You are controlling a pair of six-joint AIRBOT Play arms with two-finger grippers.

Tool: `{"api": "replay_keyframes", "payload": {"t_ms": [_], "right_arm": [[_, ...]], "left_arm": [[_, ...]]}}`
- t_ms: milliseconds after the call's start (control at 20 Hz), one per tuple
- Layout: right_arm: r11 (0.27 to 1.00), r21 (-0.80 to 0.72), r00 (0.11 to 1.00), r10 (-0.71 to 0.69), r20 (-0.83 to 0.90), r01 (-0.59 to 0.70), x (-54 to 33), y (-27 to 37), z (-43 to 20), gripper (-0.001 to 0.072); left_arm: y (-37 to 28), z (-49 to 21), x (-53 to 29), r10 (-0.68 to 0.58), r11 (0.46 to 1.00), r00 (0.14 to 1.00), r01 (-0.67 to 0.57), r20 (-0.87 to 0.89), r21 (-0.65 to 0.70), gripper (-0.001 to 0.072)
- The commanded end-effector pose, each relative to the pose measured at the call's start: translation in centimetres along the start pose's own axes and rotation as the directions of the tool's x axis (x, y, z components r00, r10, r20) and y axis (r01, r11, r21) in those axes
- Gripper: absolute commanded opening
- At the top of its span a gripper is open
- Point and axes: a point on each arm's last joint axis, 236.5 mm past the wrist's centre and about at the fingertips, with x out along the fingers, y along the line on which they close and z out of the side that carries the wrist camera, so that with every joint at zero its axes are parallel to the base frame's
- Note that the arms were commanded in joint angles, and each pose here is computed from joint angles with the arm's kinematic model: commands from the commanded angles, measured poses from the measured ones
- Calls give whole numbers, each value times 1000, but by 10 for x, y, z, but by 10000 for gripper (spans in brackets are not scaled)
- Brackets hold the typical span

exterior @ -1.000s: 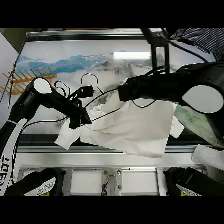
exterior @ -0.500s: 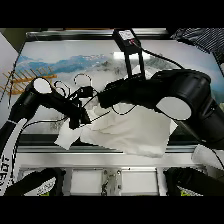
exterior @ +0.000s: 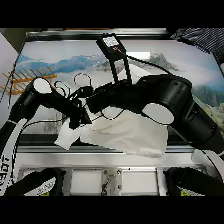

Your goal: Fold the clothes and pants, and hang the long-sleeved shirts on hangers.

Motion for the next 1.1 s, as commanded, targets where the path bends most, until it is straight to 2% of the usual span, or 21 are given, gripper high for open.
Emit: {"api": "replay_keyframes", "payload": {"t_ms": [0,200,250,350,400,750,900,1050], "right_arm": [[1000,-3,1000,10,-3,-10,2,5,-1,26],[1000,-2,1000,1,-28,-1,2,2,-7,36],[1000,-2,999,-4,-42,4,2,1,-11,77],[1000,-3,997,-15,-72,15,0,-1,-18,444],[1000,-4,996,-19,-84,19,-2,-2,-21,480],[996,14,985,-90,-145,93,-53,-34,-33,480],[991,24,980,-130,-150,135,-72,-54,-33,629],[994,-6,984,-108,-143,108,-83,-55,-31,632]], "left_arm": [[0,0,0,0,1000,1000,0,-1,0,9],[0,0,0,0,1000,1000,0,-1,0,10],[0,0,0,0,1000,1000,0,-1,0,9],[0,0,0,0,1000,1000,0,-1,0,9],[0,0,0,0,1000,1000,0,-1,0,9],[7,2,0,29,1000,1000,-29,10,-1,10],[7,2,0,28,1000,1000,-28,11,-1,9],[10,3,-1,41,999,999,-41,15,-2,9]]}}
